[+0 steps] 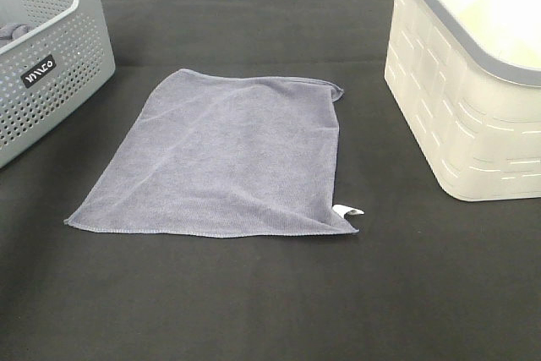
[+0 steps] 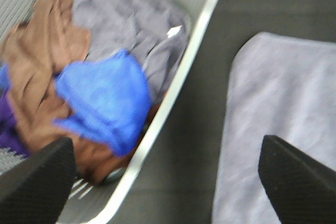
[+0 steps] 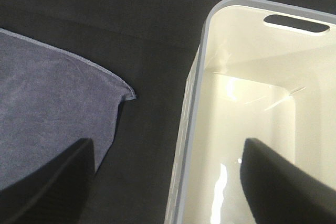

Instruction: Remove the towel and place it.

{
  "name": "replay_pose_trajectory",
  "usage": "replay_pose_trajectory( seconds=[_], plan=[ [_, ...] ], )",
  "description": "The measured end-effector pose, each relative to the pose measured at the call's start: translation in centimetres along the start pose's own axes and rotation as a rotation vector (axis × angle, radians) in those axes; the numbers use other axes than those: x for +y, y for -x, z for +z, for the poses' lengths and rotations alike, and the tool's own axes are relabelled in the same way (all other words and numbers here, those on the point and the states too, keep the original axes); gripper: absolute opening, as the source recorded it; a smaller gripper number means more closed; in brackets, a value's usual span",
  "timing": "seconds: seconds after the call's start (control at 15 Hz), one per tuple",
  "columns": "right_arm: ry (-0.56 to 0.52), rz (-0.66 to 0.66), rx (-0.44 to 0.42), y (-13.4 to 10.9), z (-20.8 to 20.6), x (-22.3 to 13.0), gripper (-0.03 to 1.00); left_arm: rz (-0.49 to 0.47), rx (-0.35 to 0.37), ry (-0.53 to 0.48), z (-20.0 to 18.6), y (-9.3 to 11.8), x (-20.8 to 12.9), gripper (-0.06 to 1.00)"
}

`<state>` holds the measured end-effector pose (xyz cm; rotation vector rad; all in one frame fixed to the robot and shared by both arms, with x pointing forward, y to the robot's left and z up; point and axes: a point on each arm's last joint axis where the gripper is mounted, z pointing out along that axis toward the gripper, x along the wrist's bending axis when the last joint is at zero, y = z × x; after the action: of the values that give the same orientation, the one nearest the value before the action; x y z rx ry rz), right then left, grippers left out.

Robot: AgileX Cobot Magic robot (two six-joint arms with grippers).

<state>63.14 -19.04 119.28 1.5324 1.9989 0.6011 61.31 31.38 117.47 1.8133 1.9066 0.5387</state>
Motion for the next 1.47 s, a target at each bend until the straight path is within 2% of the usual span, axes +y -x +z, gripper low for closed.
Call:
replay_pose_trajectory(
  seconds=[0.2, 0.27, 0.4, 0.47, 0.53, 0.73, 1.07, 1.33, 1.47],
  plan=[
    [-0.007, -0.006, -0.007, 0.1, 0.0, -0.1, 0.75, -0.03, 0.087, -0.024, -0.4, -2.7, -0.9, 0.88],
    [-0.013, -0.007, -0.007, 0.1, -0.2, -0.4, 0.75, -0.025, 0.098, -0.036, -1.0, -2.8, -1.8, 0.88],
    [-0.025, -0.002, 0.013, 0.1, -1.6, -1.4, 0.75, -0.019, 0.097, -0.068, -2.4, -2.6, -4.5, 0.88],
    [-0.052, -0.002, 0.026, 0.2, -2.9, -3.2, 0.74, -0.013, 0.102, -0.087, -4.0, -2.4, -7.8, 0.88],
    [-0.087, -0.008, 0.027, 0.3, -3.2, -4.6, 0.74, -0.013, 0.102, -0.086, -4.7, -2.3, -9.6, 0.88],
    [-0.184, -0.023, 0.029, 0.3, -4.1, -9.6, 0.74, -0.011, 0.104, -0.004, -7.8, -1.8, -15.0, 0.87],
    [-0.114, -0.015, 0.047, 0.3, -6.1, -18.2, 0.74, -0.009, 0.123, 0.175, -11.2, -1.4, -24.0, 0.87],
    [-0.08, -0.018, 0.063, 0.0, -5.8, -25.1, 0.74, -0.014, 0.13, 0.232, -10.3, -1.3, -30.7, 0.87],
    [-0.059, -0.016, 0.066, 0.0, -6.2, -28.0, 0.74, -0.048, 0.127, 0.259, -9.8, -1.3, -33.2, 0.86]
  ],
)
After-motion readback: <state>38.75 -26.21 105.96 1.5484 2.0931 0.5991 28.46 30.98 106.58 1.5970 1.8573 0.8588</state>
